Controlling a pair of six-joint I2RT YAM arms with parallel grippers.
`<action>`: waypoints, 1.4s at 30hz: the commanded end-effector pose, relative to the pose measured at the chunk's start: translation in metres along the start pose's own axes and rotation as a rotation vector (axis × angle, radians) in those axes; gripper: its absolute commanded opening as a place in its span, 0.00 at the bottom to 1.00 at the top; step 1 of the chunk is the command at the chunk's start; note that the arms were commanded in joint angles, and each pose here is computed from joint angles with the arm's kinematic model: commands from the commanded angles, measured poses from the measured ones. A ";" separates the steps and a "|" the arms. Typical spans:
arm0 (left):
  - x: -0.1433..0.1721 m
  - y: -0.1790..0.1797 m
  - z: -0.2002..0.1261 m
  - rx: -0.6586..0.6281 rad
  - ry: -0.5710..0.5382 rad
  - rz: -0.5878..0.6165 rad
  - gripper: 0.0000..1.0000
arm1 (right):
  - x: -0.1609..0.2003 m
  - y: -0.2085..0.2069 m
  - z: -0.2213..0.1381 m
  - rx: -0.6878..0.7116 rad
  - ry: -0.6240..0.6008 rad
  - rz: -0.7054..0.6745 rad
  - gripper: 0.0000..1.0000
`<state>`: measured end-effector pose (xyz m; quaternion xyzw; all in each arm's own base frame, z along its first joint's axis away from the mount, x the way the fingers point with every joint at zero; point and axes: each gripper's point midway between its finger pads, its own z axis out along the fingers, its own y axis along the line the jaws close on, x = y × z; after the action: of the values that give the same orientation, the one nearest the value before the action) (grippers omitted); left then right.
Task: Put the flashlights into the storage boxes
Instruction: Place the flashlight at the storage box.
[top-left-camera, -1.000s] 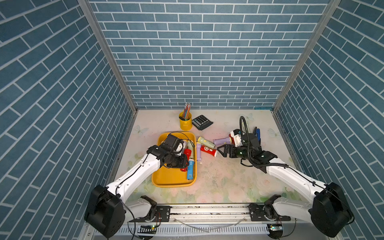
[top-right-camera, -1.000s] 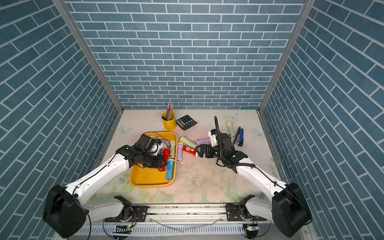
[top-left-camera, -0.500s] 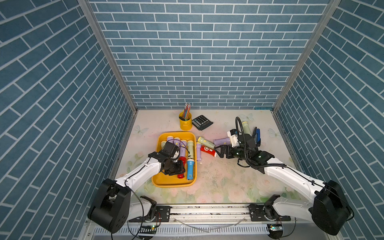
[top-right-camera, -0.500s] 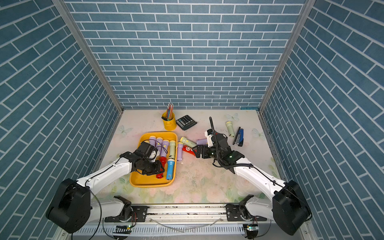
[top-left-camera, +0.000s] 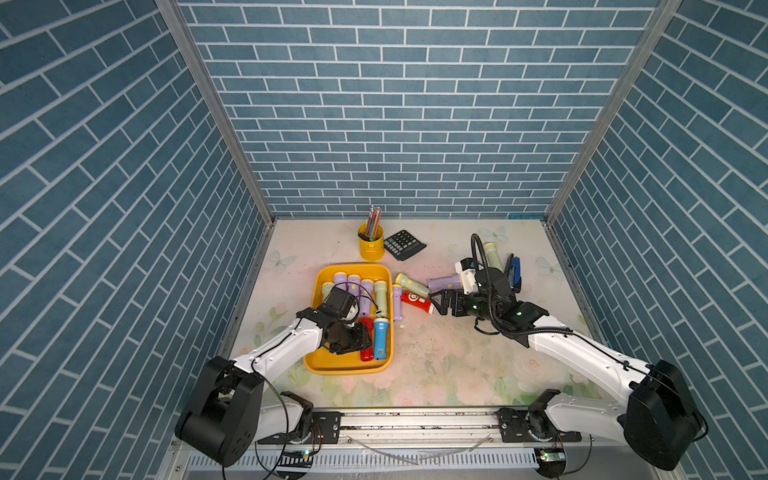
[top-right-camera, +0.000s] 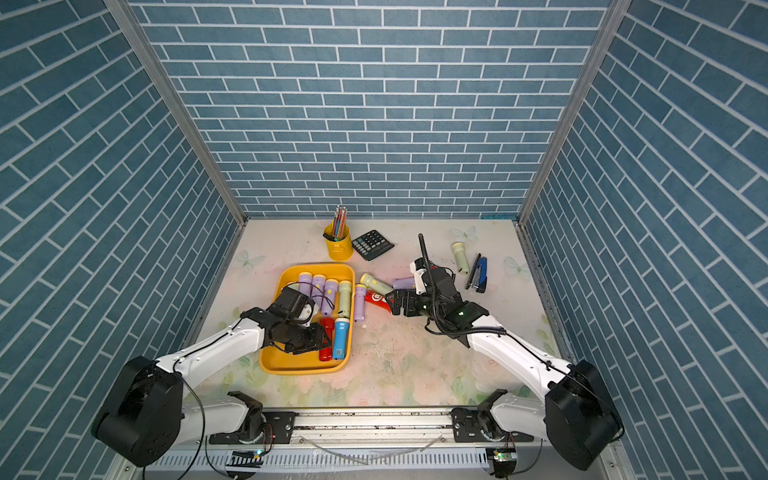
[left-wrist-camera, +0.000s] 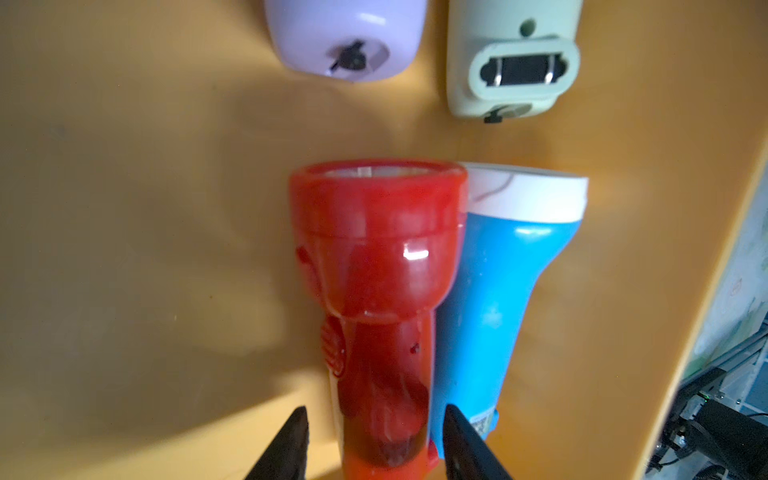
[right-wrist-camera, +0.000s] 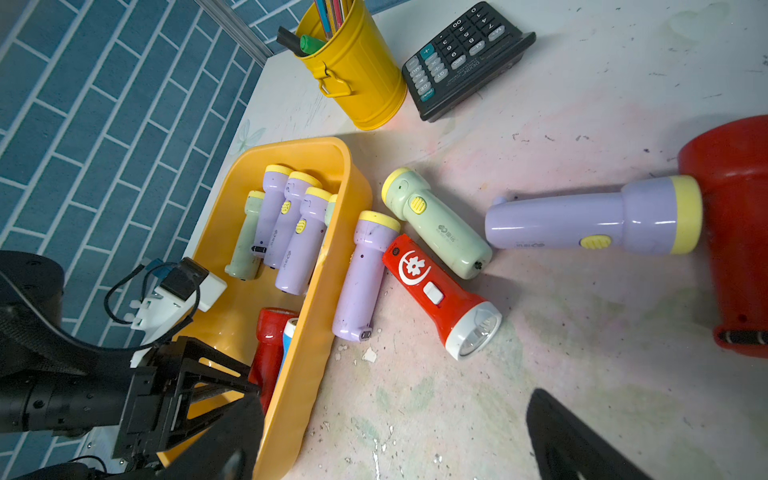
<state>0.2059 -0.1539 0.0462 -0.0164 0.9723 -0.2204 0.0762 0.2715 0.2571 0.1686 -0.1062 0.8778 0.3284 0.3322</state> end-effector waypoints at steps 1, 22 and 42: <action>-0.001 0.001 -0.007 -0.009 -0.014 0.000 0.53 | 0.000 0.001 -0.001 -0.003 -0.014 0.003 0.99; -0.065 -0.058 -0.066 0.081 -0.203 0.197 0.52 | -0.006 -0.047 -0.051 0.372 0.057 -0.046 0.99; -0.106 -0.102 -0.075 0.169 -0.248 0.259 0.51 | -0.026 -0.124 -0.086 0.650 0.256 -0.074 0.99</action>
<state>0.2918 -0.2006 0.1639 0.0775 0.9331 -0.2779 0.2149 0.2950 0.1176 0.1717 -0.0392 0.9595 0.0377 0.2764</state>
